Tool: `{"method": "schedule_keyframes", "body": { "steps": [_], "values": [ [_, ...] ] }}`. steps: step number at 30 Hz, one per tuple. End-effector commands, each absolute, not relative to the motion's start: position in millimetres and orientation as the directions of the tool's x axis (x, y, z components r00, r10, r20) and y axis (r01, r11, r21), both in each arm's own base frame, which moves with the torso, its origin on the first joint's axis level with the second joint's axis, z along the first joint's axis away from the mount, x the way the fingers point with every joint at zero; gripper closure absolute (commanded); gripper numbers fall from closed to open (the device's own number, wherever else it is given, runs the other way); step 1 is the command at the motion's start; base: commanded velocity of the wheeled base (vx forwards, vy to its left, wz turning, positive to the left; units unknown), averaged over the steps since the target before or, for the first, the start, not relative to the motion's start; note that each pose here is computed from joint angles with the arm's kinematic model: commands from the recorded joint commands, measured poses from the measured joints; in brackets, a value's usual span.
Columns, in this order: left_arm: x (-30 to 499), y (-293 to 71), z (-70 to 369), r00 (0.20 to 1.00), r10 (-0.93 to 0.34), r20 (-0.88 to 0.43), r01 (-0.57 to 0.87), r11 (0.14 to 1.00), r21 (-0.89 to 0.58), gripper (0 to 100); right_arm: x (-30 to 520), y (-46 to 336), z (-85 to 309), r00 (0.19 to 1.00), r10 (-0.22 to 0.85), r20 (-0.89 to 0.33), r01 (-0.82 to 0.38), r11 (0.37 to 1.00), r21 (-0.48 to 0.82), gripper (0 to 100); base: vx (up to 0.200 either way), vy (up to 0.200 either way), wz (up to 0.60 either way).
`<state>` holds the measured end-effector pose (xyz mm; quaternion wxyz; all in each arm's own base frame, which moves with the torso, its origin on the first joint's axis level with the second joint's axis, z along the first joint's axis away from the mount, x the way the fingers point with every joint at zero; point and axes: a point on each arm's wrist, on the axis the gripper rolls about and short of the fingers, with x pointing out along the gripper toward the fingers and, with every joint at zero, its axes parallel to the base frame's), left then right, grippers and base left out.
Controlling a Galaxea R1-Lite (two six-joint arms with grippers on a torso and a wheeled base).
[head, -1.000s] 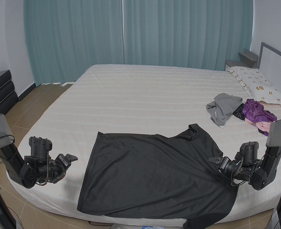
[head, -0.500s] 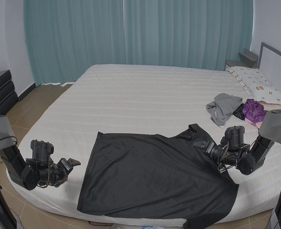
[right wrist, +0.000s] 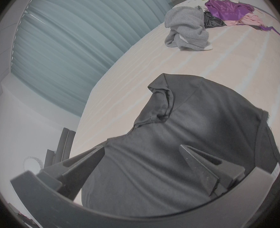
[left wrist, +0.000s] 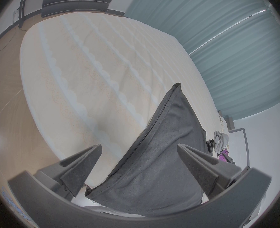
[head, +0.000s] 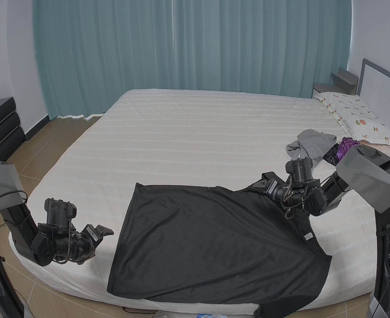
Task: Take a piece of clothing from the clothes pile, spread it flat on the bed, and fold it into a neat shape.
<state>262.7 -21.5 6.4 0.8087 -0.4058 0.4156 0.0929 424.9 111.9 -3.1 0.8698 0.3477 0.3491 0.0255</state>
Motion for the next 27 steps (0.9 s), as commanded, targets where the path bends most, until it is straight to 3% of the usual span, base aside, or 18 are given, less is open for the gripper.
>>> {"method": "schedule_keyframes", "body": {
  "steps": [1, 6, 11, 23, 24, 27],
  "values": [
    [260, -22, 4, 0.627, -0.187, -0.756, -0.495, 0.654, -0.572, 0, 452, 116, -28, 0.752, 0.235, -0.616, 0.244, 0.769, 0.591, 0, 0.000, 0.000, 0.00],
    [258, -23, 3, 0.634, -0.190, -0.750, -0.485, 0.657, -0.577, 0, 460, 122, -41, 0.753, 0.192, -0.630, 0.269, 0.784, 0.560, 0, 0.000, 0.000, 0.00],
    [254, -24, 2, 0.642, -0.196, -0.742, -0.473, 0.660, -0.584, 0, 480, 124, -29, 0.805, 0.184, -0.564, 0.235, 0.775, 0.587, 0, 0.000, 0.000, 0.00],
    [254, -27, -1, 0.638, -0.196, -0.745, -0.469, 0.669, -0.577, 0, 510, 132, -46, 0.810, 0.129, -0.573, 0.268, 0.786, 0.557, 0, 0.000, 0.000, 0.00],
    [254, -27, -1, 0.638, -0.196, -0.745, -0.469, 0.669, -0.577, 0, 511, 133, -47, 0.805, 0.128, -0.579, 0.273, 0.786, 0.554, 100, 0.000, 0.000, 0.00],
    [254, -27, -2, 0.633, -0.193, -0.749, -0.471, 0.672, -0.571, 0, 511, 133, -47, 0.796, 0.126, -0.593, 0.282, 0.789, 0.546, 100, 0.000, 0.000, 0.00]
  ]
}}
